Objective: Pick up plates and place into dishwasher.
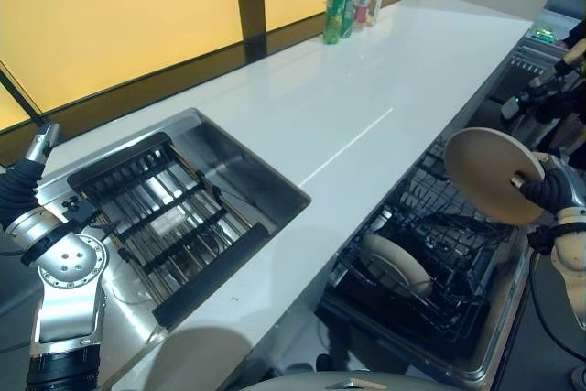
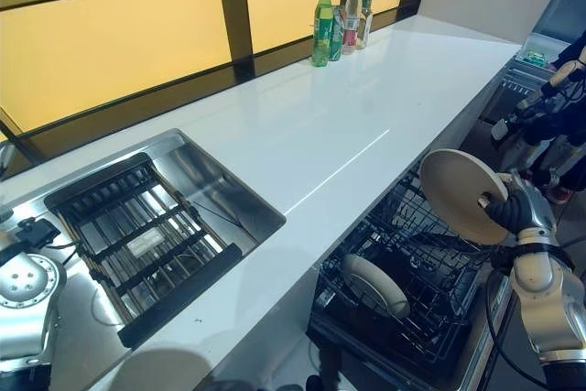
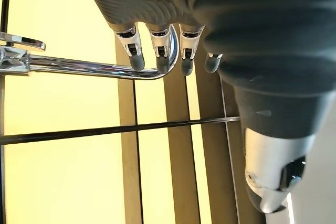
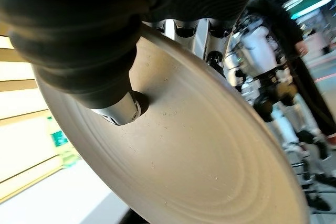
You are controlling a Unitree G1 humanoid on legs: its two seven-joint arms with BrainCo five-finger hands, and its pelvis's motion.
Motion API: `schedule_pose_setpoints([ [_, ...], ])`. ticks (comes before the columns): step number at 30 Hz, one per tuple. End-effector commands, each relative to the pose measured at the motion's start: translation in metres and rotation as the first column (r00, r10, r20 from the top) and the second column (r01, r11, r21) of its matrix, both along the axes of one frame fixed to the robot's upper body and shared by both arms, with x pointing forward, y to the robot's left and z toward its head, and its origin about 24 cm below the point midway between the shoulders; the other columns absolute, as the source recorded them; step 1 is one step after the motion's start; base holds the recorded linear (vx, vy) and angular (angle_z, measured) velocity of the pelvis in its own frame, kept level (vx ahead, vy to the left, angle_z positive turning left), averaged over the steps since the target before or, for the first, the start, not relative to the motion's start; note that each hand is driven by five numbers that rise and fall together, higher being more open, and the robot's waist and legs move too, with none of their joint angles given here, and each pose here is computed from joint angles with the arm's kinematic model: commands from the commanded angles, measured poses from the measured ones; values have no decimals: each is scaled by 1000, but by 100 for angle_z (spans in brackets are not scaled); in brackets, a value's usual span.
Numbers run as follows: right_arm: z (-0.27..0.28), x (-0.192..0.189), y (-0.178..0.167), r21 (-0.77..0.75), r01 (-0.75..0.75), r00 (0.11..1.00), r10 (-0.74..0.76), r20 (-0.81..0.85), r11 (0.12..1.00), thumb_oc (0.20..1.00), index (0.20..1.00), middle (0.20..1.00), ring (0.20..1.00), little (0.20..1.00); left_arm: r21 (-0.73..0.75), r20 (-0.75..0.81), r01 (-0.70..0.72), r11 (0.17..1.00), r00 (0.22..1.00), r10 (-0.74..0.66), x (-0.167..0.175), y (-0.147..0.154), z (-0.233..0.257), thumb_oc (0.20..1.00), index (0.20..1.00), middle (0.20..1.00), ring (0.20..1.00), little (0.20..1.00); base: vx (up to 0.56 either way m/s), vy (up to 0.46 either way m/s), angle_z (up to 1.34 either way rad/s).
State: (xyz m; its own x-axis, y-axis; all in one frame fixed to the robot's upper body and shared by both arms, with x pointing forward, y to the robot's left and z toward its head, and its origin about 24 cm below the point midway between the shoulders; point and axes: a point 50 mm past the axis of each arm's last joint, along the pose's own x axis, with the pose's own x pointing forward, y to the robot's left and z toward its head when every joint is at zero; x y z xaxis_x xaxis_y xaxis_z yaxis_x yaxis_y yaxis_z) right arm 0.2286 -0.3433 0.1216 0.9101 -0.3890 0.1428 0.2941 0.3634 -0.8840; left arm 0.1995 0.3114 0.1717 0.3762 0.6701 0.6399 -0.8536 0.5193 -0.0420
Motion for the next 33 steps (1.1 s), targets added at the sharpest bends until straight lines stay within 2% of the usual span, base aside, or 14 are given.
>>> schedule_pose_setpoints([
  [1, 21, -2, -6, -133, 38, 992, -22, 123, 990, 200, 200, 200, 200, 200, 94, -66, 10, 995, 998, -4, -2, 9, 0, 1000, 1000, 1000, 1000, 1000, 63, -239, 4],
  [7, 0, -18, -24, -178, 108, 994, -107, 14, 978, 200, 200, 200, 200, 200, 105, -93, 31, 994, 995, -21, -6, 11, -1, 1000, 1000, 1000, 1000, 1000, 24, -205, 9],
  [11, -14, -16, -31, -146, 113, 989, -125, -76, 983, 200, 200, 200, 200, 200, 110, -89, 45, 993, 995, -36, -2, 9, 1, 1000, 1000, 1000, 1000, 1000, -34, -155, 13],
  [16, -26, -11, -29, -61, 47, 978, -59, -201, 997, 200, 200, 200, 200, 200, 127, -83, 68, 990, 995, -58, 2, 6, 7, 1000, 1000, 1000, 1000, 1000, -23, -137, 9],
  [21, -36, 2, -20, -62, -22, 956, 3, -294, 998, 200, 200, 200, 200, 200, 152, -72, 78, 985, 995, -68, 10, 0, 8, 1000, 1000, 1000, 1000, 1000, -1, -111, 6],
  [33, -33, 47, -1, -164, -41, 984, 11, -180, 986, 200, 200, 200, 200, 200, 200, 52, 79, 977, 995, -91, 39, -20, 30, 1000, 1000, 1000, 1000, 1000, -110, -73, -1],
])
